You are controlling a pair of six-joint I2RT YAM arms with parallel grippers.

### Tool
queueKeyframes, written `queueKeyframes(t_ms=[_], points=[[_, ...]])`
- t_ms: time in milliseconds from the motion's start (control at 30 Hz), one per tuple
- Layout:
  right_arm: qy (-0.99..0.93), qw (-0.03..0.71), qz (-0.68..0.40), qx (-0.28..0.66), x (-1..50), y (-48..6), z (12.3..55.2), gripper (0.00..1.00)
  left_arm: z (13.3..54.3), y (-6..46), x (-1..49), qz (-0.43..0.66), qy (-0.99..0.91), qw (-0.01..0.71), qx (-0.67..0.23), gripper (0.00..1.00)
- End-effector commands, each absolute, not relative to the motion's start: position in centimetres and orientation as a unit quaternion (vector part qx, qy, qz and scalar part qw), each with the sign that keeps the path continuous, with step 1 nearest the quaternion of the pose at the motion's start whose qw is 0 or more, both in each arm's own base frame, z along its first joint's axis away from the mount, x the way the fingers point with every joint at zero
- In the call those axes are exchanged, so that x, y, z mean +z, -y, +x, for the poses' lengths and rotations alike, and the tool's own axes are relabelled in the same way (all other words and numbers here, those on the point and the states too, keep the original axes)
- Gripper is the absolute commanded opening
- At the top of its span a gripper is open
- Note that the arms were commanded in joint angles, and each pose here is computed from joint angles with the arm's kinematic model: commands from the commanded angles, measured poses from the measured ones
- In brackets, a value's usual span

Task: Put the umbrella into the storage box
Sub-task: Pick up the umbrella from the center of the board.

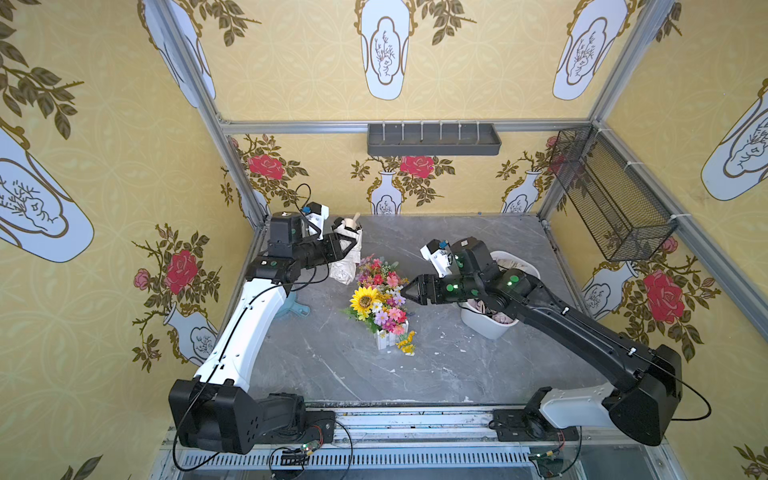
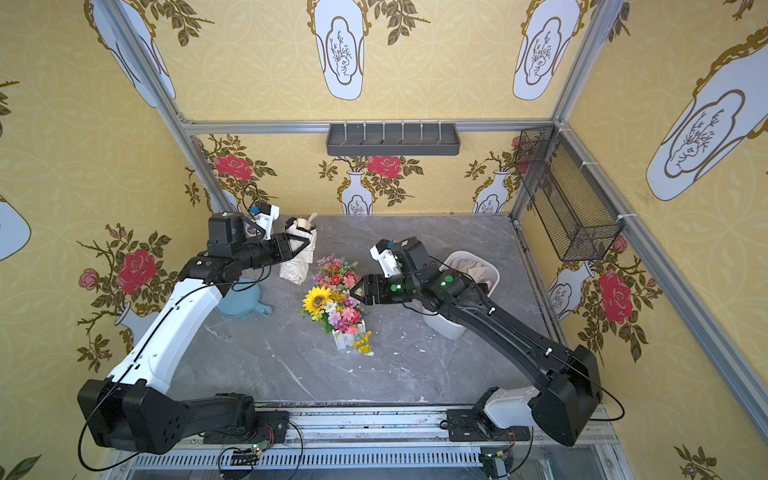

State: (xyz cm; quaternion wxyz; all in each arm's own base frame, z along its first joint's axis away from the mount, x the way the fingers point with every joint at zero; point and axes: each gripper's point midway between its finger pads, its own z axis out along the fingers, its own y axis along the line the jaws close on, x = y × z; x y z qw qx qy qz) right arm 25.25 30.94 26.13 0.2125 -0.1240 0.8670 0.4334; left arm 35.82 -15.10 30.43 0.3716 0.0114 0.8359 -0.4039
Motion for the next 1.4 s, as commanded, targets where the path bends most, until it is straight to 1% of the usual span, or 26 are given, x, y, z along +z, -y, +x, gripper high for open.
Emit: queueKeyframes(t_ms=[0,100,367,633,1167,1267,1367], points=[[-0.835,0.241,-0.118,0.48,29.3,-32.2,26.0,0.81,35.0,17.0,34.4,0.04,-0.776,0.39,-0.493,0.17],[-0.823,0.242,-0.116,0.501,30.3,-32.8,26.1,0.82,34.2,17.7,35.1,0.05,-0.753,0.387,-0.53,0.16],[-0.796,0.246,-0.127,0.538,32.5,-34.0,26.2,0.83,33.1,19.3,35.6,0.071,-0.726,0.364,-0.579,0.15],[-0.777,0.243,-0.145,0.562,34.1,-35.2,26.0,0.82,32.9,21.0,36.4,0.09,-0.714,0.357,-0.596,0.15],[-0.777,0.228,-0.156,0.565,34.1,-36.2,25.3,0.8,31.9,24.0,37.3,0.102,-0.698,0.332,-0.626,0.14],[-0.774,0.226,-0.158,0.57,34.2,-36.4,25.3,0.78,31.6,24.6,37.2,0.105,-0.697,0.327,-0.629,0.14],[-0.77,0.224,-0.16,0.576,34.3,-36.5,25.2,0.72,31.5,25.1,37.2,0.108,-0.695,0.323,-0.633,0.14]])
